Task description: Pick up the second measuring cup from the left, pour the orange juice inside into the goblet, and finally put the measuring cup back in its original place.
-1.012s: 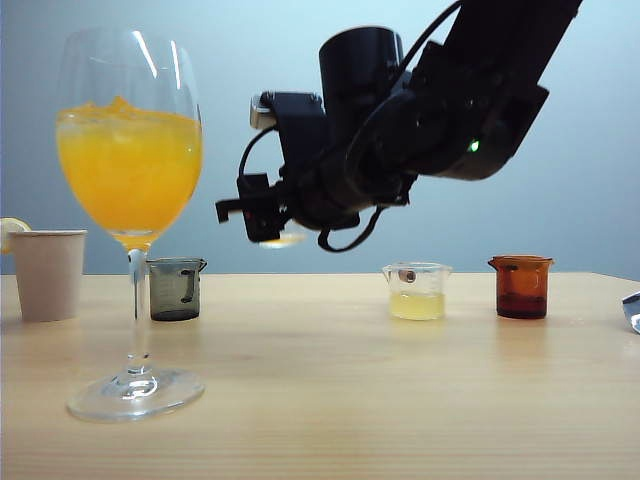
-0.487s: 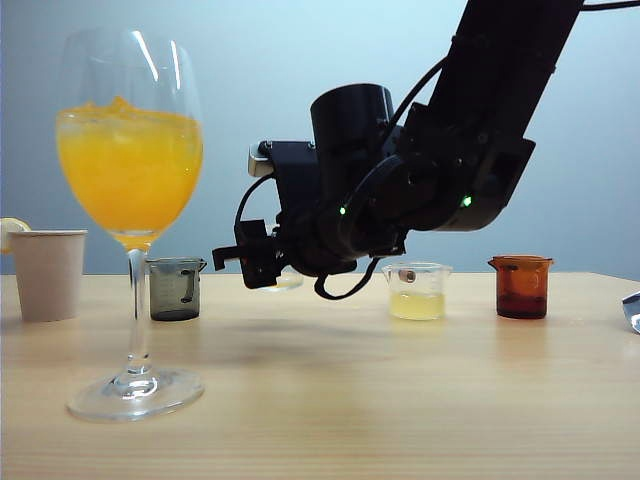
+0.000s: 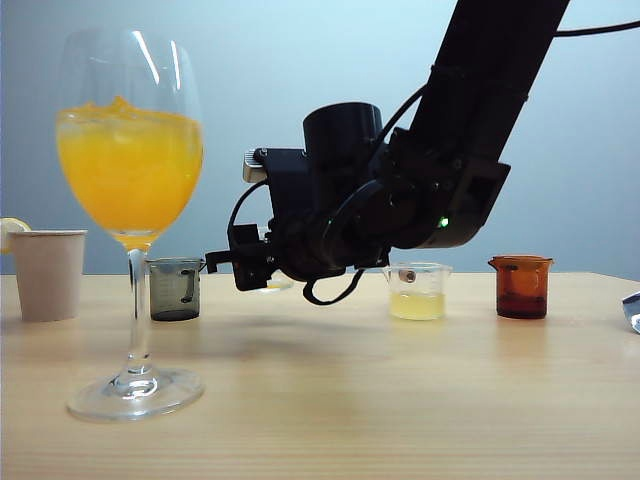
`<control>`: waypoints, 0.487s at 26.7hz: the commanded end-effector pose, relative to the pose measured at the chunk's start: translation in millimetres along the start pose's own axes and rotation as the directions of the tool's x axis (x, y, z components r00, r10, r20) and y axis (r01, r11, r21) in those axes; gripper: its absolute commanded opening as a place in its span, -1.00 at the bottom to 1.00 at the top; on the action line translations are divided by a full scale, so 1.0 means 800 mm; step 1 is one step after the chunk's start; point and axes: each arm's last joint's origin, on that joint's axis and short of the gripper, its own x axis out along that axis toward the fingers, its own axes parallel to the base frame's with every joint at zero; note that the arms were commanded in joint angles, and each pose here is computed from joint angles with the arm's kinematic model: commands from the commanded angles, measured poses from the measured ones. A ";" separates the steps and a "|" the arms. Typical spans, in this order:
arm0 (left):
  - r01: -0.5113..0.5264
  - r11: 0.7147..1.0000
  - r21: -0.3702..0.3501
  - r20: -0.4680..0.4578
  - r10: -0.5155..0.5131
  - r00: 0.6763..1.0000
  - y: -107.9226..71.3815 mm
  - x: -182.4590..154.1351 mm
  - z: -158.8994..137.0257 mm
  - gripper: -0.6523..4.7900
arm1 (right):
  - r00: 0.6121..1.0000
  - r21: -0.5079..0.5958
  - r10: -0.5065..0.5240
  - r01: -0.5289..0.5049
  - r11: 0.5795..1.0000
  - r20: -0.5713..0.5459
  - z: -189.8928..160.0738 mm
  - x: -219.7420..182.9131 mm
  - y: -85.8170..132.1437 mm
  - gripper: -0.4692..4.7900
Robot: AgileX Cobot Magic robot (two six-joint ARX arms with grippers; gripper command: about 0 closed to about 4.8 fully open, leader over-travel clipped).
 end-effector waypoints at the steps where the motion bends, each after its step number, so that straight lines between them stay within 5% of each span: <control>1: 0.009 1.000 0.005 0.008 -0.009 1.000 -0.001 -0.001 0.002 -0.78 | 1.000 0.032 -0.015 0.014 0.999 0.013 0.001 0.002 -0.007 -0.83; 13: 0.009 1.000 0.005 0.008 -0.009 1.000 -0.001 -0.001 0.002 -0.78 | 0.999 0.077 -0.022 0.024 0.997 -0.025 -0.008 0.004 -0.016 -0.82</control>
